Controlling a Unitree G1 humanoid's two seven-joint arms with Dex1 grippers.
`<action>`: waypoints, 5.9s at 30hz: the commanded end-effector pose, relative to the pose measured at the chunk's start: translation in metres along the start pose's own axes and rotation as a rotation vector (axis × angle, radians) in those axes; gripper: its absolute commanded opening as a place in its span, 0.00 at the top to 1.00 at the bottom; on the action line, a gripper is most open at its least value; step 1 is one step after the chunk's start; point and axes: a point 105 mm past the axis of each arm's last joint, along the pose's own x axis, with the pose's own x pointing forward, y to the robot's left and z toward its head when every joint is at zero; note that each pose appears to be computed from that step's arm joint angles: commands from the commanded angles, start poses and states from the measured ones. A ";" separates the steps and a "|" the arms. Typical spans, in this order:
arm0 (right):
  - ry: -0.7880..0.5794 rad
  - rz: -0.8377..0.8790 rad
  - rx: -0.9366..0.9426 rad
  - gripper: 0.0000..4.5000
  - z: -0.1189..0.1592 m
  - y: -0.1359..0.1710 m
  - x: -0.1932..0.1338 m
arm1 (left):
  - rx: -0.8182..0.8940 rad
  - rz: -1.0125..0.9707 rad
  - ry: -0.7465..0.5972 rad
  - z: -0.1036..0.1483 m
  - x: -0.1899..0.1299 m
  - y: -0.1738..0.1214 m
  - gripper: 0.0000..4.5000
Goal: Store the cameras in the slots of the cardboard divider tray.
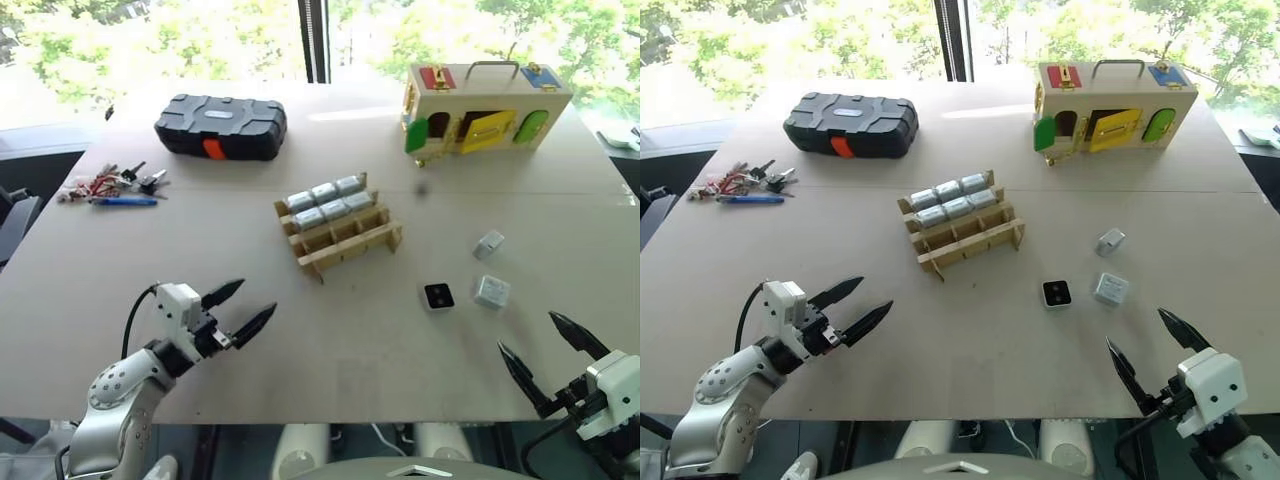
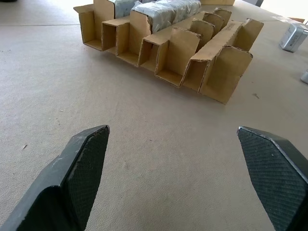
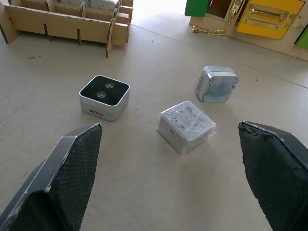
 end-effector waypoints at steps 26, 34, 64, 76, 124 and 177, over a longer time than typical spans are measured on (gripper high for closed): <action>0.475 -0.379 0.435 0.00 0.022 -0.066 0.130 | 0.175 -0.724 -0.083 0.101 0.025 -0.055 0.02; 0.496 -0.397 0.505 0.00 0.027 -0.065 0.153 | 0.173 -0.702 -0.078 0.096 0.026 -0.058 0.02; -0.053 0.318 -0.169 0.81 0.135 0.005 0.197 | 0.101 -0.458 -0.130 0.075 0.016 -0.031 0.00; -0.407 0.939 -0.659 0.81 0.161 0.103 0.234 | 0.045 -0.250 -0.111 0.057 -0.018 -0.009 0.00; -0.180 1.196 -0.612 0.10 0.140 0.137 0.284 | 0.062 -0.205 -0.127 0.056 -0.027 -0.026 0.00; 0.168 -0.033 -0.024 0.05 0.072 -0.010 0.130 | 0.098 -0.579 -0.126 0.078 0.021 -0.039 0.00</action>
